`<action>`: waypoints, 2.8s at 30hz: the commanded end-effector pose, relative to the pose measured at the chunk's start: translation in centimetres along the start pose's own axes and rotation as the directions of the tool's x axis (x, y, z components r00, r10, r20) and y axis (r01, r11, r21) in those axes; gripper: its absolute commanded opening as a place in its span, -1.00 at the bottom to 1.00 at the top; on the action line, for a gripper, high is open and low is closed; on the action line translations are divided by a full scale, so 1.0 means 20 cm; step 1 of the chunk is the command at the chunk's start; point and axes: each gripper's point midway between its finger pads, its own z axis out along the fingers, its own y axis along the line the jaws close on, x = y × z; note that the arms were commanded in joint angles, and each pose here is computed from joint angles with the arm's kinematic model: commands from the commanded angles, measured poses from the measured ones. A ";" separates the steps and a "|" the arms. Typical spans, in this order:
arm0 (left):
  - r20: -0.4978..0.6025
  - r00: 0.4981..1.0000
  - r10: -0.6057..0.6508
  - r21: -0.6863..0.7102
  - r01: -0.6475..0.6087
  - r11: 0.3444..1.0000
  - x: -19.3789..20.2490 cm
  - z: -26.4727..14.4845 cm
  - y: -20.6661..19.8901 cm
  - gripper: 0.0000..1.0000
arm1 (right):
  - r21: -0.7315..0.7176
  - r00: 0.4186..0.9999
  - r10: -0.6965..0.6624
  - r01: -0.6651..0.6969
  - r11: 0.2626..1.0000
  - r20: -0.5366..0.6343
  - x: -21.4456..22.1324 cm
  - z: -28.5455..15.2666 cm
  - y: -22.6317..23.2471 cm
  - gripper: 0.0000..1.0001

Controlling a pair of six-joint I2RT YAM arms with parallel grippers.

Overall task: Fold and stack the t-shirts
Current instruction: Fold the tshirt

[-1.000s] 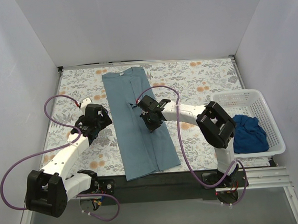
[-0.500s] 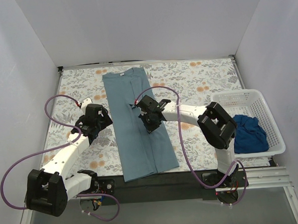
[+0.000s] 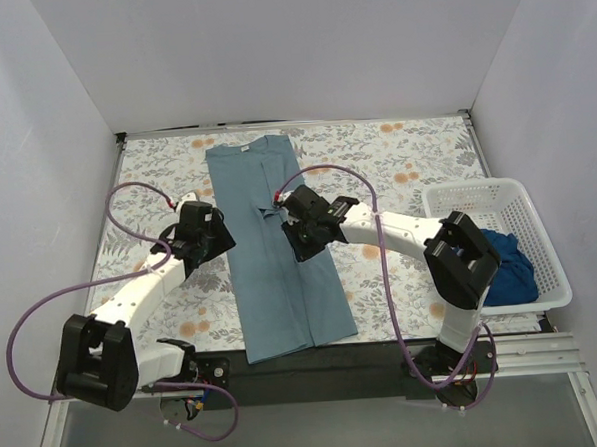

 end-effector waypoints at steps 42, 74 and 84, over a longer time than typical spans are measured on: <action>0.001 0.992 0.126 -0.083 -0.125 0.989 -0.36 0.47 -0.64 0.37 | 0.001 0.988 0.131 -0.132 0.991 0.079 -0.08 -0.12 -0.40 -0.26; -0.425 0.905 -0.006 -0.259 -0.115 0.959 0.68 -0.40 0.15 0.39 | 0.076 0.942 0.253 -0.243 0.967 -0.219 0.82 -0.15 -0.11 -0.16; -0.464 0.886 0.000 -0.257 -0.135 0.957 0.76 -0.41 0.15 0.34 | 0.097 0.935 0.256 -0.239 0.966 -0.246 0.86 -0.14 -0.12 -0.65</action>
